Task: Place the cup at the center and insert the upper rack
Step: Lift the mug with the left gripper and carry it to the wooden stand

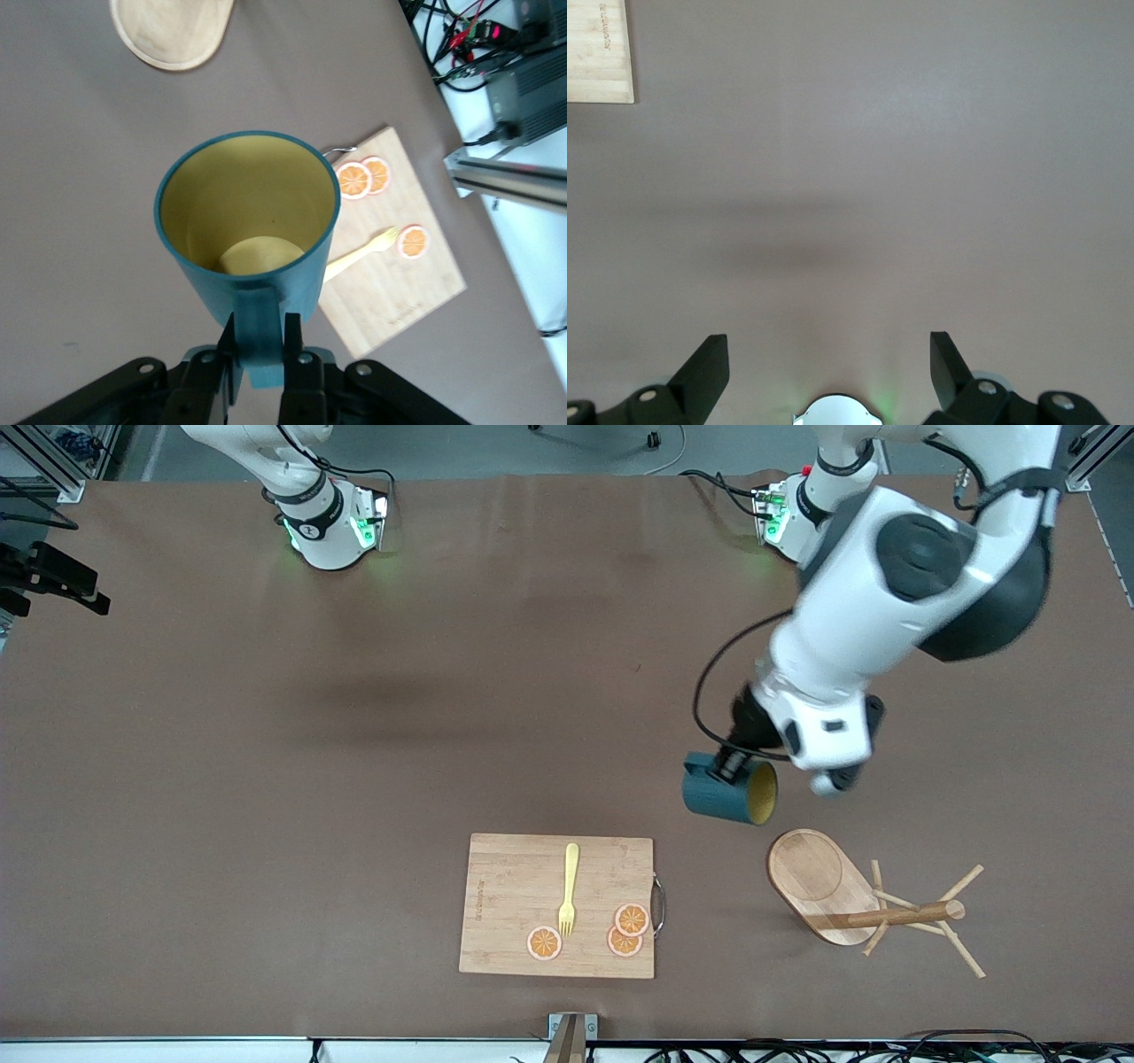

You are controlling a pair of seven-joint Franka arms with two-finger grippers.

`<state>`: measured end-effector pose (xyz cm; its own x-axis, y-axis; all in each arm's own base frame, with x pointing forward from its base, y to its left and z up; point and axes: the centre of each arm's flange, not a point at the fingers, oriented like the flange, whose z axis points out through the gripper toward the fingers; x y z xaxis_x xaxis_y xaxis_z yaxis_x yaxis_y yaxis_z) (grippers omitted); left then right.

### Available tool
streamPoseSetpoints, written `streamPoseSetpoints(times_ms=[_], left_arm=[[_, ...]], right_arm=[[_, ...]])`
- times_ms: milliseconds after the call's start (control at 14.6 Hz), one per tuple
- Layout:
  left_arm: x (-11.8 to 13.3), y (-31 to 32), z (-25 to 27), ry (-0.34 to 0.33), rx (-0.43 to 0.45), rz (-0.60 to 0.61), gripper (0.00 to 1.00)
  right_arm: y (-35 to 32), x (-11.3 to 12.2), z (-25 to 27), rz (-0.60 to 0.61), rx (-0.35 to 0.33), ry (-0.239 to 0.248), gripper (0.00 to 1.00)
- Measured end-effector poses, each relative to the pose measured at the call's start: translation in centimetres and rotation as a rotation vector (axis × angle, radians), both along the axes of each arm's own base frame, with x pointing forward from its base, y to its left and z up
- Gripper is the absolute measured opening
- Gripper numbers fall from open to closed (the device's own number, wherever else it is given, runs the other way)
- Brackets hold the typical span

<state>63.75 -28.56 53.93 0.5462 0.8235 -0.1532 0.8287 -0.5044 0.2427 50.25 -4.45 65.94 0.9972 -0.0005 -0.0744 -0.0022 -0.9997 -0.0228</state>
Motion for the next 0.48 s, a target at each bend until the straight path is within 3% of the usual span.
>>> streamPoseSetpoints(times_ms=[478], left_arm=[[6.2, 11.4, -3.0, 0.07, -0.37, 0.165, 0.21]], right_arm=[[0.1, 0.0, 0.0, 0.026, 0.005, -0.002, 1.0]])
